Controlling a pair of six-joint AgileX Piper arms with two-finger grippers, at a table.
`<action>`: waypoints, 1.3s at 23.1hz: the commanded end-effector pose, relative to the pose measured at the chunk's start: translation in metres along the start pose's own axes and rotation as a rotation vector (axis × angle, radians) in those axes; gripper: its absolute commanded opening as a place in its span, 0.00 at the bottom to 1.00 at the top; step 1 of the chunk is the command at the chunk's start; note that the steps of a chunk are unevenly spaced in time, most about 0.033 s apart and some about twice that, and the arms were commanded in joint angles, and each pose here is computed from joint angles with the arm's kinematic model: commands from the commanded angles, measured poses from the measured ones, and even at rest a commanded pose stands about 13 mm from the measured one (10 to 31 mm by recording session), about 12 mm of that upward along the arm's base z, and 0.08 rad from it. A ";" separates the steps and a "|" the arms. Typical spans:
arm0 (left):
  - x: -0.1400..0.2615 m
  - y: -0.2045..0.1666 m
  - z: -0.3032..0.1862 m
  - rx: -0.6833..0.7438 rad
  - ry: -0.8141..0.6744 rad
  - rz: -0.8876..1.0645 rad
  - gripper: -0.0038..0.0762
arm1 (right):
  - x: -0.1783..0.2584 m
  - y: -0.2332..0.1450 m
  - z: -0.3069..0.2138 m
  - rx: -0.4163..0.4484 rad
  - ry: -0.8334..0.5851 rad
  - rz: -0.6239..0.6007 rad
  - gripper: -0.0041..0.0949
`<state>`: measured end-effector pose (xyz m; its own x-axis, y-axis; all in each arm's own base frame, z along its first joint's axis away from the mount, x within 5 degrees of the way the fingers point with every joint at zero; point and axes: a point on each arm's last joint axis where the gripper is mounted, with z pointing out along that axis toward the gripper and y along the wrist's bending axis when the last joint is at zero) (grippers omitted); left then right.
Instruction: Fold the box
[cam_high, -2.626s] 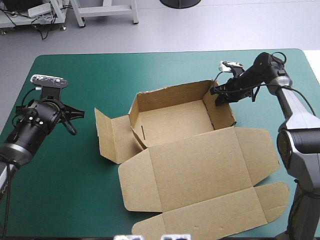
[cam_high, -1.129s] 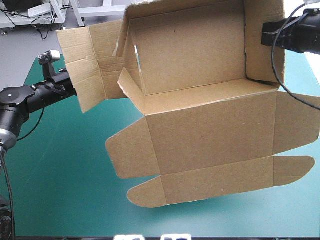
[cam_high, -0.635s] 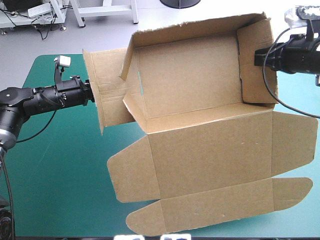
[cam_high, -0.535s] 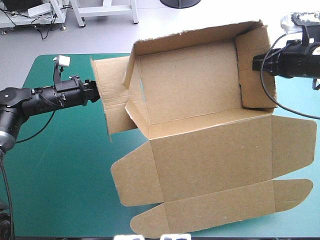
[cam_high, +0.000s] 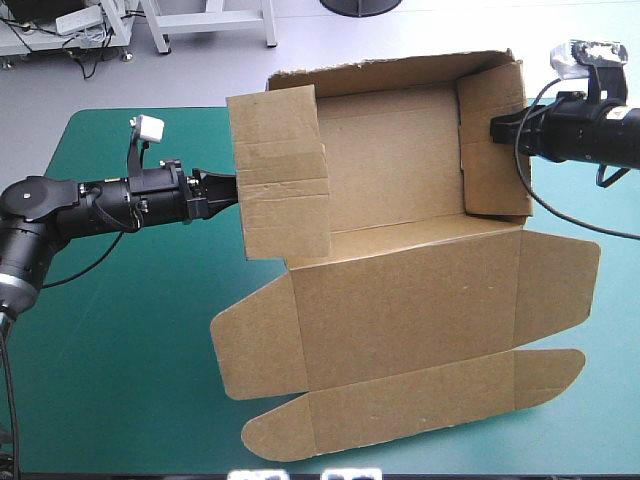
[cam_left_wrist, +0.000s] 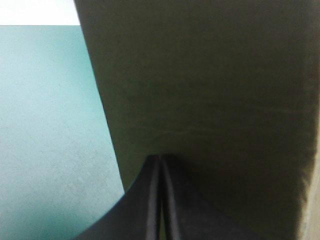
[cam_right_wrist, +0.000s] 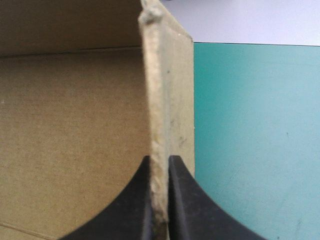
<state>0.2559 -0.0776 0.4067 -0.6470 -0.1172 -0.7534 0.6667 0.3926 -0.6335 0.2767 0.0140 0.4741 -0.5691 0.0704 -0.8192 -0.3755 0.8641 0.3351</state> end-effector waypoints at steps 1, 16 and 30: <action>-0.006 -0.027 -0.005 0.120 -0.015 0.022 0.04 | -0.013 0.009 -0.016 0.007 -0.138 -0.005 0.04; -0.010 -0.037 -0.001 0.209 -0.065 -0.007 0.38 | -0.008 -0.003 -0.002 0.039 -0.136 0.016 0.04; -0.010 -0.024 0.001 0.065 -0.075 -0.014 0.37 | -0.005 0.018 0.013 -0.015 -0.104 -0.025 0.04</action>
<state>0.2561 -0.0845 0.4081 -0.6657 -0.1415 -0.7327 0.6475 0.3787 -0.6613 0.2919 0.0274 0.4565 -0.5606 0.0400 -0.8271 -0.3781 0.8762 0.2987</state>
